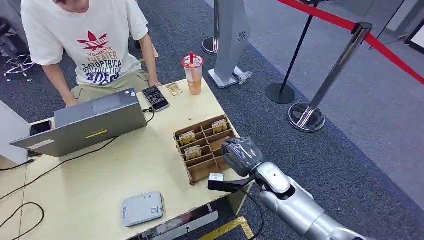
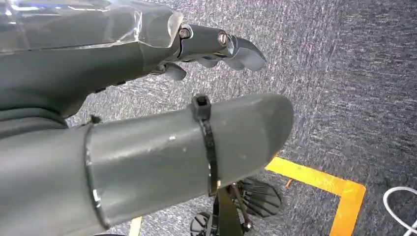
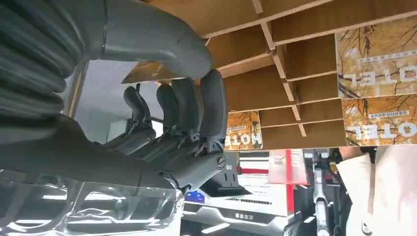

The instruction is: Pass the card to the sensor for recognition and then transmit it.

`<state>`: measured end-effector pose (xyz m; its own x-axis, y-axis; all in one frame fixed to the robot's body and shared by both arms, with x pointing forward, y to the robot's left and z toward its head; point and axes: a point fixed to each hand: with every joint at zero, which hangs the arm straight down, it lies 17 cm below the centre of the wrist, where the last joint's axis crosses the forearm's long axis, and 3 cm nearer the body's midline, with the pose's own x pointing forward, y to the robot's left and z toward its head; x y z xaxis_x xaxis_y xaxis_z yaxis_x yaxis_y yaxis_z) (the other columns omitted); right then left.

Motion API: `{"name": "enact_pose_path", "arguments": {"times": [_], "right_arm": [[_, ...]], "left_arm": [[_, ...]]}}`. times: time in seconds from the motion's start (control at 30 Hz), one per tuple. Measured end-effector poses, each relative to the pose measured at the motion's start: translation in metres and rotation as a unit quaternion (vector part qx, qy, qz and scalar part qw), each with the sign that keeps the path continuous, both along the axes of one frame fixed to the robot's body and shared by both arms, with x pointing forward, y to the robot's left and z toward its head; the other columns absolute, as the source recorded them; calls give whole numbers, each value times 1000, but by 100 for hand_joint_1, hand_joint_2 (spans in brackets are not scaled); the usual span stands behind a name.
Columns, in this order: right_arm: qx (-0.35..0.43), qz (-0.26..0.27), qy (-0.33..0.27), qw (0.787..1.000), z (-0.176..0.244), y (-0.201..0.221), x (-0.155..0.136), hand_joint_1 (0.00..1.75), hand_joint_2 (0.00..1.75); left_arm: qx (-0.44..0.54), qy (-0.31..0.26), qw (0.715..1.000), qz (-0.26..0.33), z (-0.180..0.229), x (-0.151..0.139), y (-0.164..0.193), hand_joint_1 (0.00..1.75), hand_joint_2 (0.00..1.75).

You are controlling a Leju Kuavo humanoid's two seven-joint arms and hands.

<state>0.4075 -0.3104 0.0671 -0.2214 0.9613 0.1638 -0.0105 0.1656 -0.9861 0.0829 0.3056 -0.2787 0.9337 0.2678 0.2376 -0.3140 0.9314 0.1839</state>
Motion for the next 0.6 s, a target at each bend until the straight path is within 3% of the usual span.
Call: {"name": "enact_pose_path", "arguments": {"times": [0.27,0.43,0.47,0.6], "right_arm": [[0,-2,-2,1000,4,-3,3,140,175],[-1,0,-6,1000,8,-3,8,154,175],[-2,1,-7,1000,9,-4,8,148,175],[-3,1,-10,1000,11,-5,10,154,175]], "left_arm": [[-1,0,1000,0,0,0,-1,0,0],[-2,0,1000,0,0,0,-1,0,0],[-2,0,1000,0,0,0,-1,0,0],[-2,0,1000,0,0,0,-1,0,0]]}}
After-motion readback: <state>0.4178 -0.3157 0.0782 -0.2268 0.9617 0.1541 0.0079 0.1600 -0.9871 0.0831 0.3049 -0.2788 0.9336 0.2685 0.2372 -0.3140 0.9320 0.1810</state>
